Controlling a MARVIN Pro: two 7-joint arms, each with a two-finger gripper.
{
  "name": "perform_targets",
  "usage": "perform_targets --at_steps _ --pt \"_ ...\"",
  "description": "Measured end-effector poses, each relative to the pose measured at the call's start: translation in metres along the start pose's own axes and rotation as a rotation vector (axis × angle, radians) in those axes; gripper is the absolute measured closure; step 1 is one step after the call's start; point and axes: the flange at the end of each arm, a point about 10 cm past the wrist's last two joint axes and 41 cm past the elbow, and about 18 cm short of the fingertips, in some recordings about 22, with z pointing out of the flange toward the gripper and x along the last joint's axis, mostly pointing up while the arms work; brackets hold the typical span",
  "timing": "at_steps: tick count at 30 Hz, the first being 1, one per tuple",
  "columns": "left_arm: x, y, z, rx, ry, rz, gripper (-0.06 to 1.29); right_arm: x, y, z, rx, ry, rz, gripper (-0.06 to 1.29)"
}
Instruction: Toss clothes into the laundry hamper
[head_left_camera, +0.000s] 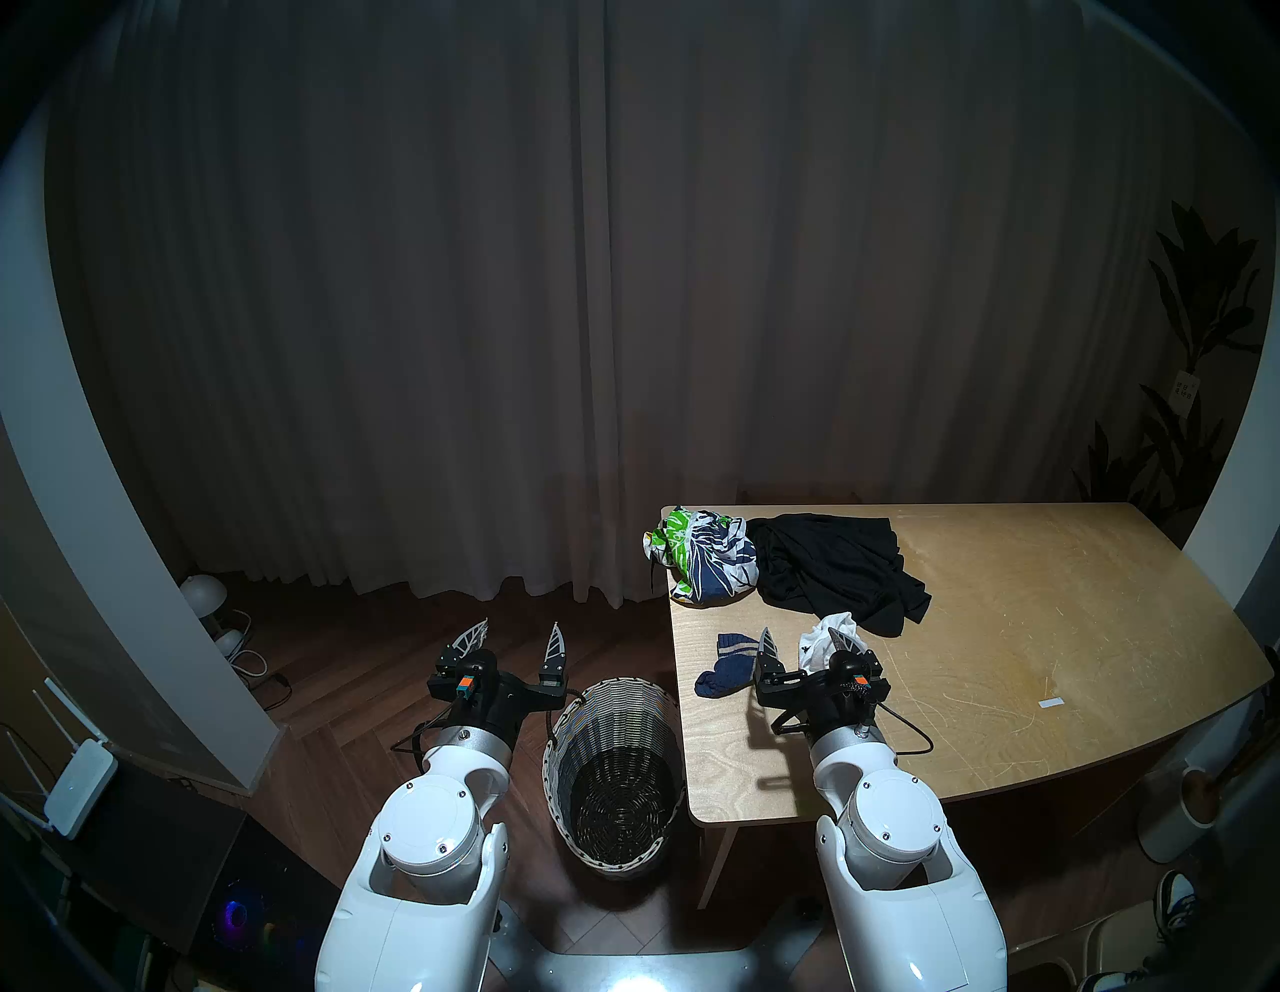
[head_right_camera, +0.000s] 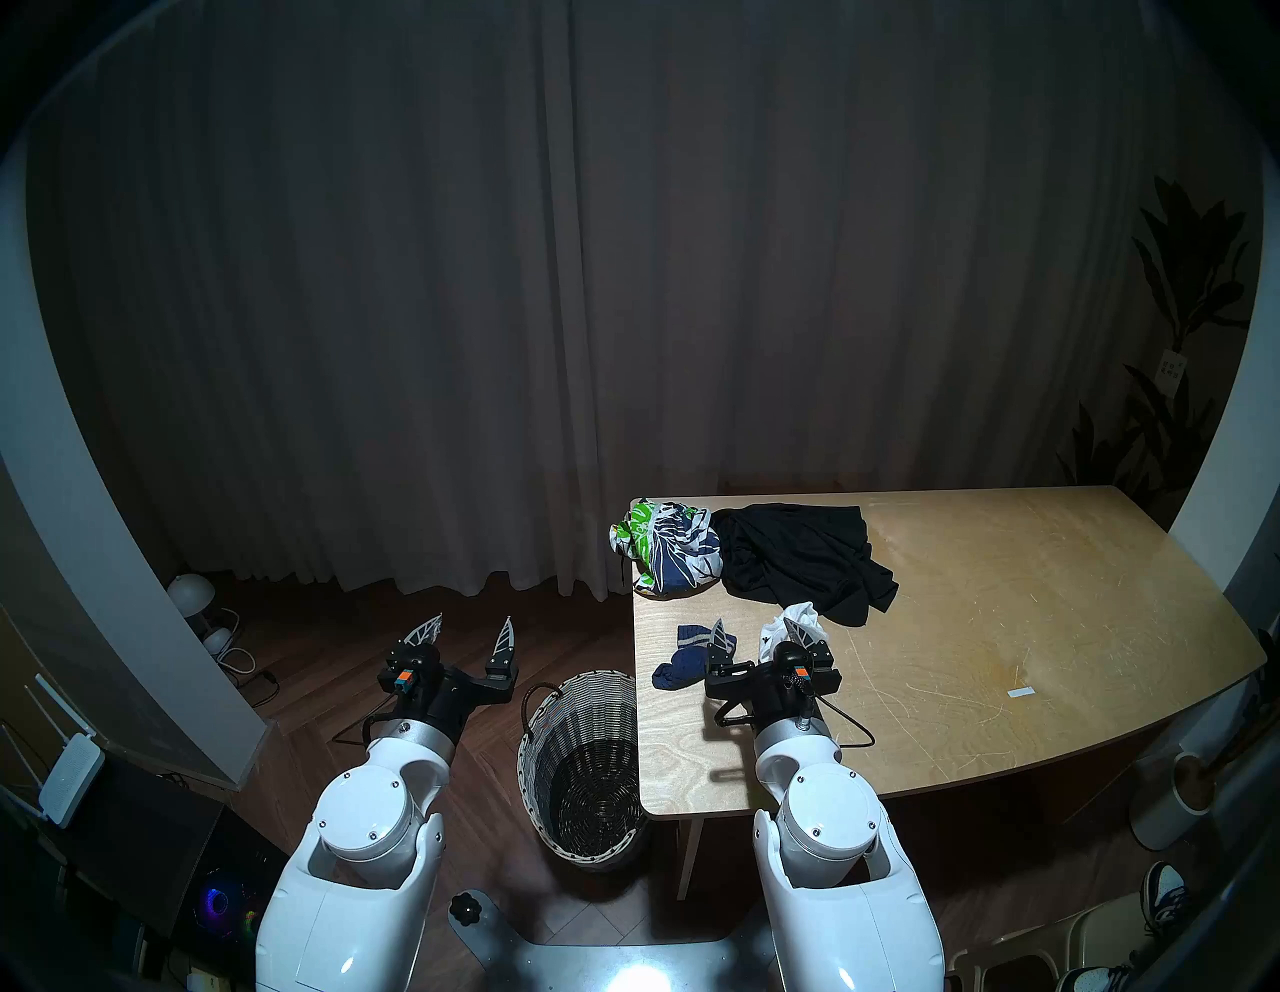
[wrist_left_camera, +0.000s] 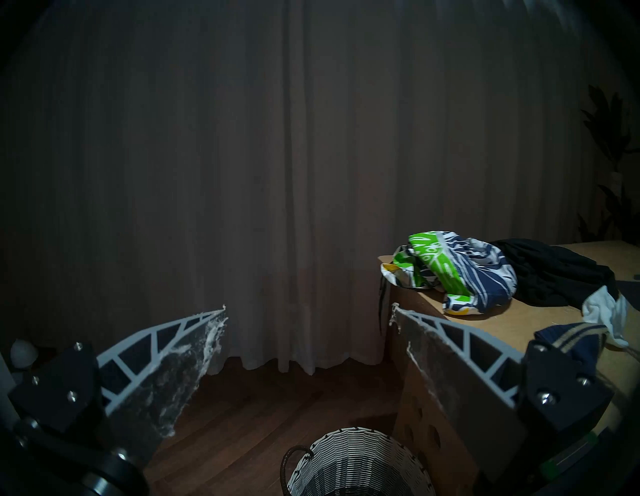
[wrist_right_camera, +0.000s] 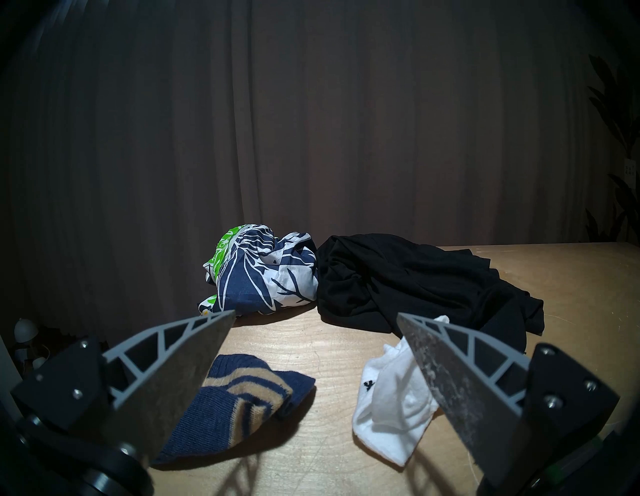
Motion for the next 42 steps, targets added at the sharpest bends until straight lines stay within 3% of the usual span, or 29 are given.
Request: perform_targets --at_steps 4,8,11,17,20,23,27,32,37,42 --pt "0.011 -0.007 -0.007 -0.073 0.0 0.052 -0.02 -0.001 0.0 0.0 0.0 -0.001 0.0 0.0" --pt "0.014 -0.007 -0.012 -0.162 -0.051 0.091 -0.02 -0.001 0.0 0.0 0.0 -0.002 0.0 0.0" --pt "0.008 0.005 -0.013 -0.271 -0.12 0.101 -0.02 -0.001 0.0 0.0 0.0 -0.003 0.0 0.0" --pt "-0.013 0.03 -0.008 -0.447 -0.198 0.127 -0.02 -0.001 0.0 0.0 0.0 -0.003 0.0 0.0" --pt "-0.018 0.037 -0.003 -0.476 -0.207 0.131 -0.02 0.0 0.004 0.001 -0.017 0.002 -0.002 0.0" --pt "-0.015 0.043 0.005 -0.494 -0.195 0.125 -0.02 0.009 0.024 0.005 -0.073 0.028 -0.029 0.0" --pt "-0.007 0.048 0.014 -0.503 -0.167 0.103 -0.02 0.027 0.057 0.011 -0.15 0.071 -0.073 0.0" --pt "0.01 0.062 0.026 -0.53 -0.116 0.01 -0.02 0.044 0.101 0.017 -0.263 0.107 -0.125 0.0" --pt "0.019 0.083 0.03 -0.578 -0.112 -0.097 -0.02 0.037 0.117 0.024 -0.309 0.087 -0.141 0.0" --pt "0.008 0.109 0.031 -0.629 -0.155 -0.16 -0.02 0.029 0.116 0.03 -0.312 0.071 -0.144 0.0"
